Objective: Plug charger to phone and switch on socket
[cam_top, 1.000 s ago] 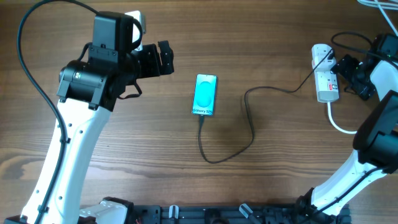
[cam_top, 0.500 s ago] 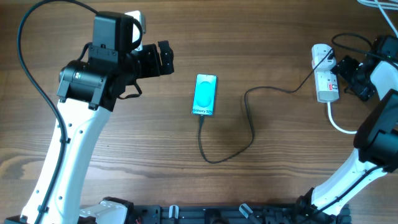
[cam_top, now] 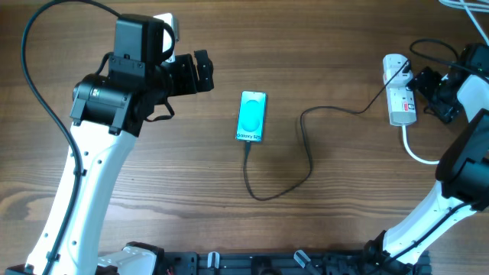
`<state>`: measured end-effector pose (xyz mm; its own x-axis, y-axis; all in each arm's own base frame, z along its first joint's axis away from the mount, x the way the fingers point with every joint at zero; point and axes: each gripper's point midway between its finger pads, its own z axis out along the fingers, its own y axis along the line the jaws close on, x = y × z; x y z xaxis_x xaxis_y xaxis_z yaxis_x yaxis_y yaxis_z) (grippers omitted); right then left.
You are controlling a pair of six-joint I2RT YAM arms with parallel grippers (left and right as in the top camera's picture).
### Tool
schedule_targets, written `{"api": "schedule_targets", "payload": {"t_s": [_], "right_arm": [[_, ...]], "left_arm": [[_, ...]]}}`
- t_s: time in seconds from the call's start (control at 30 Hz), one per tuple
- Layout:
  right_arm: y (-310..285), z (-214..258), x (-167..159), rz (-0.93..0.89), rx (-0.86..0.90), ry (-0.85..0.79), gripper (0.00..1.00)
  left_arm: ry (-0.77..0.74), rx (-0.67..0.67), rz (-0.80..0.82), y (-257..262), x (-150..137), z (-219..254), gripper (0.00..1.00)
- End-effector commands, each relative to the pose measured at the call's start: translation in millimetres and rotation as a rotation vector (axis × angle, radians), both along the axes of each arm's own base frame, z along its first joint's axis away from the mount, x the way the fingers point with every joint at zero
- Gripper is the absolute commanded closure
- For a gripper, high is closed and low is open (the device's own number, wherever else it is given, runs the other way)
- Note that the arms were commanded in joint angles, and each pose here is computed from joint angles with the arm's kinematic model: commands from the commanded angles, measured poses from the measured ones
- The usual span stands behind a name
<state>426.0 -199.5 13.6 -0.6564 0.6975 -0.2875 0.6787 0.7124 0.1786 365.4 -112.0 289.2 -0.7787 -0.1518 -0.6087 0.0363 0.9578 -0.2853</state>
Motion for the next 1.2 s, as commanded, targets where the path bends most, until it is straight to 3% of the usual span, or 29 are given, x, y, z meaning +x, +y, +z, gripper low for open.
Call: {"api": "schedule_targets", "payload": {"t_s": [0.0,0.4,0.57,0.83,1.17], "right_arm": [[24,-23,-6,0.058,0.082,0.052,0.0],[27,-22,-15,0.05,0.1,0.086,0.0],[20,5,-26,-0.041,0.086,0.086,0.0],[19,104,-50,-0.162,0.001,-0.01,0.0],[94,225,-89,-0.019,-0.146,-0.303,0.01]], "left_arm": [[0.002,0.008,0.021,4,2,-2,0.0],[0.002,0.008,0.021,4,2,-2,0.0],[0.002,0.008,0.021,4,2,-2,0.0],[0.002,0.008,0.021,4,2,-2,0.0],[0.002,0.008,0.021,4,2,-2,0.0]]}}
